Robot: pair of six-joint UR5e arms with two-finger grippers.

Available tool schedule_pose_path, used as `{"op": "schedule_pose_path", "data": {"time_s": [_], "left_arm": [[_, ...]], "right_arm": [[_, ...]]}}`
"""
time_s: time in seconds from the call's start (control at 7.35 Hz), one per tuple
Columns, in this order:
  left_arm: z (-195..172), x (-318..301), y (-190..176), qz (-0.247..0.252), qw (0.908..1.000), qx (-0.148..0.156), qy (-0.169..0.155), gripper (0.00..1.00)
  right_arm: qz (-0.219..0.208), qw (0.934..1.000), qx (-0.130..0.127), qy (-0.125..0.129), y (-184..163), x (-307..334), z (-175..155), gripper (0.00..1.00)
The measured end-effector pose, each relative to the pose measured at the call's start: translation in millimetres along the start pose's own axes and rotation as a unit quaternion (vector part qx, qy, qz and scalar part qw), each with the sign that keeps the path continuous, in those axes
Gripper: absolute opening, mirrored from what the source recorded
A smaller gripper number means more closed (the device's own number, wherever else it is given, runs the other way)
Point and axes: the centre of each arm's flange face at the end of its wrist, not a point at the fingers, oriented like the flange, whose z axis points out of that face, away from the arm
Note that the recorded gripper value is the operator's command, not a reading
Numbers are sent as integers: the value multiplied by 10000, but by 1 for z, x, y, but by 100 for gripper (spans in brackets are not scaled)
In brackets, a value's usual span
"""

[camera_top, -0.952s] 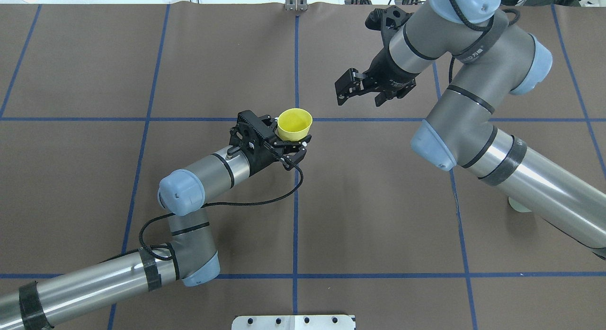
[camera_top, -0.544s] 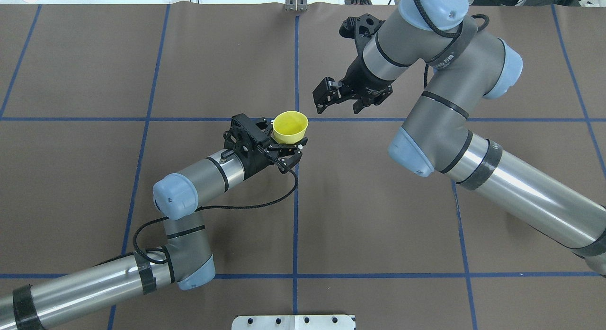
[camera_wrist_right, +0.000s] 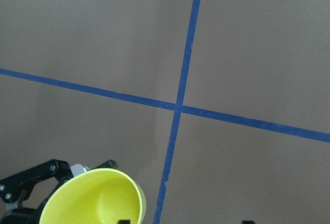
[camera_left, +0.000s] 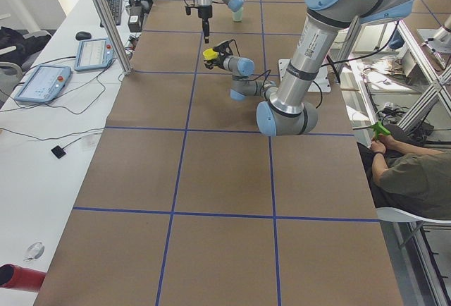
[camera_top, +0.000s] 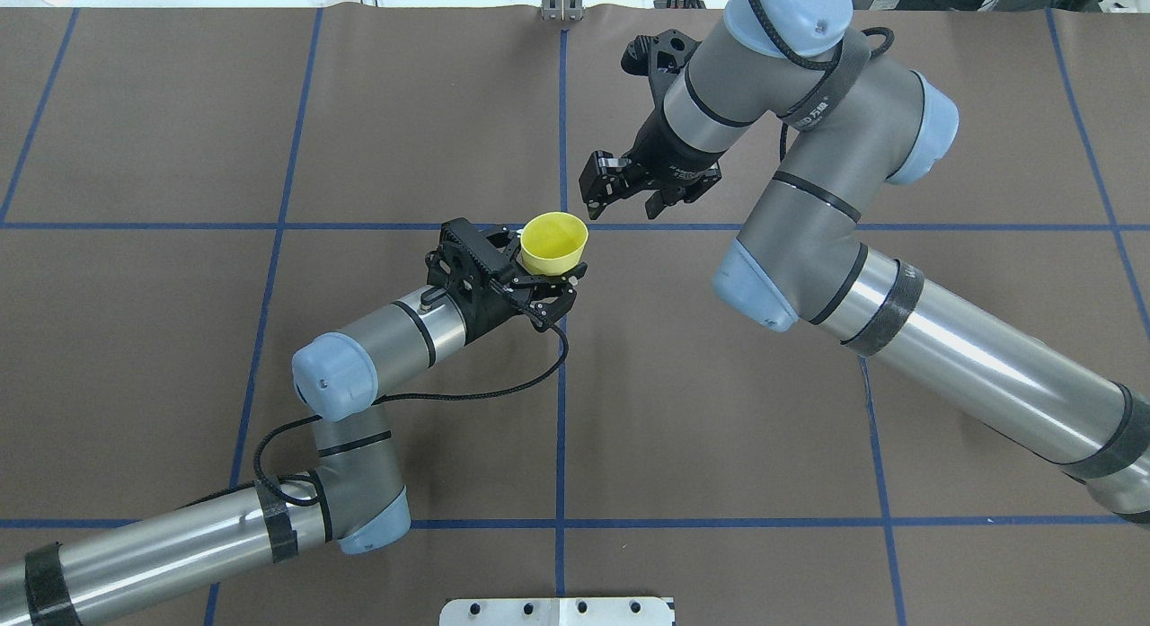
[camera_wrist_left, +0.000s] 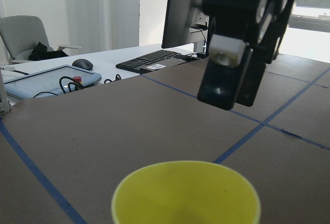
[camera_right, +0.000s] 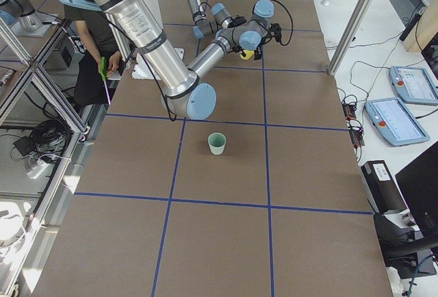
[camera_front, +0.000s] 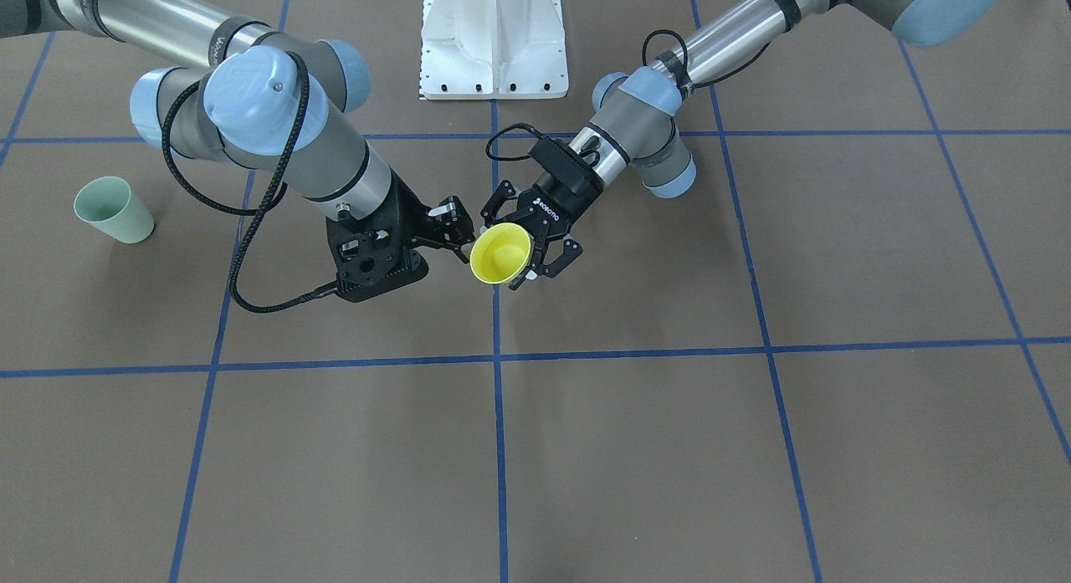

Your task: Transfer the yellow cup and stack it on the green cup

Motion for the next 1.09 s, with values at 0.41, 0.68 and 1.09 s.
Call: {"op": "schedule_pose_path", "data": {"time_s": [0.41,0.68,1.09], "left_arm": [[0,8,3,130,9999,30,-44,65],[-1,24,7,573,9981,128,-191,65],[1,30,5,705,9971,168,-236,65]], "right_arm": [[5,10000,-92,-16,5,-6,9,78],[-1,9999,-127,-27,7,-9,12,78],[9,9998,-202,-31,13,-7,17,75]]}}
